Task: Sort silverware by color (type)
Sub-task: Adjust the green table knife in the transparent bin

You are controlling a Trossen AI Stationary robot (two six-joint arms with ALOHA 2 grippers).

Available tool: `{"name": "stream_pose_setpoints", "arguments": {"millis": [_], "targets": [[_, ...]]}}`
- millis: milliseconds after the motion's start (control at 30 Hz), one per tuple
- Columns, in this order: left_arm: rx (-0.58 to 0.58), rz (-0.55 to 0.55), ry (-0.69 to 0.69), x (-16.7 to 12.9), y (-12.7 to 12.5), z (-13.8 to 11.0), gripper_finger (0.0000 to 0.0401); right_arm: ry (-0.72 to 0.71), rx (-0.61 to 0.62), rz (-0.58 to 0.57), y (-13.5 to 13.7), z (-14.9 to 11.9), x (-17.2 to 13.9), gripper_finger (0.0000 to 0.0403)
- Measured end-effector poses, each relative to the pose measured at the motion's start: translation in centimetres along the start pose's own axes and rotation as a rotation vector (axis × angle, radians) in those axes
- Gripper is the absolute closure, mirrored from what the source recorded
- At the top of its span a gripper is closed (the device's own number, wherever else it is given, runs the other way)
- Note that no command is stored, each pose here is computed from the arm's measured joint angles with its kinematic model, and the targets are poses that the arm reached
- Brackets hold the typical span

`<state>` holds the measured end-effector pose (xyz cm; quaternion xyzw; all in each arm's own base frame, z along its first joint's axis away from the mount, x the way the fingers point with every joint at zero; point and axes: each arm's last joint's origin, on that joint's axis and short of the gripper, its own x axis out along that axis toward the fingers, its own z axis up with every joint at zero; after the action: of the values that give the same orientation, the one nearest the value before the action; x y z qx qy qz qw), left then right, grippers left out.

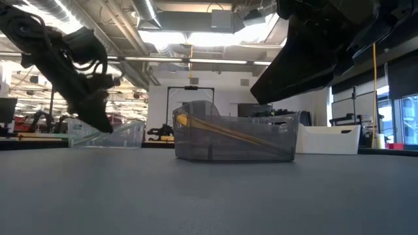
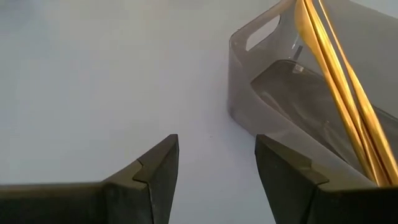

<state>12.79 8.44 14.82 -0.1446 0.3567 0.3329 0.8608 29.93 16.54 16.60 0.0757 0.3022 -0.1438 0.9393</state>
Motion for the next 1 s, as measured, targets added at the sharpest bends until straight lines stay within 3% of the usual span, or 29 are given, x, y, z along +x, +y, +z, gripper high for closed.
{"name": "stream_pose_setpoints", "arguments": {"millis": [167,633,833,1000], "targets": [[-0.054,0.188,-0.039,0.9,0.8,-0.6,0.0248,-0.005,0.006,0.004,0.0,0.1,0.0,0.0205],[-0.115,0.311,-0.249,1.0,2.5,1.4,0.0248,-0.023,-0.005,0.017,0.2,0.3,0.0,0.0205],[-0.096,0.273,-0.246,1.0,2.9,1.5,0.0248,-0.027,-0.002,0.020,0.2,0.3,0.0,0.0205],[-0.046,0.148,-0.187,1.2,2.3,1.0,0.0248,-0.027,-0.002,0.020,0.2,0.3,0.0,0.0205]]}}
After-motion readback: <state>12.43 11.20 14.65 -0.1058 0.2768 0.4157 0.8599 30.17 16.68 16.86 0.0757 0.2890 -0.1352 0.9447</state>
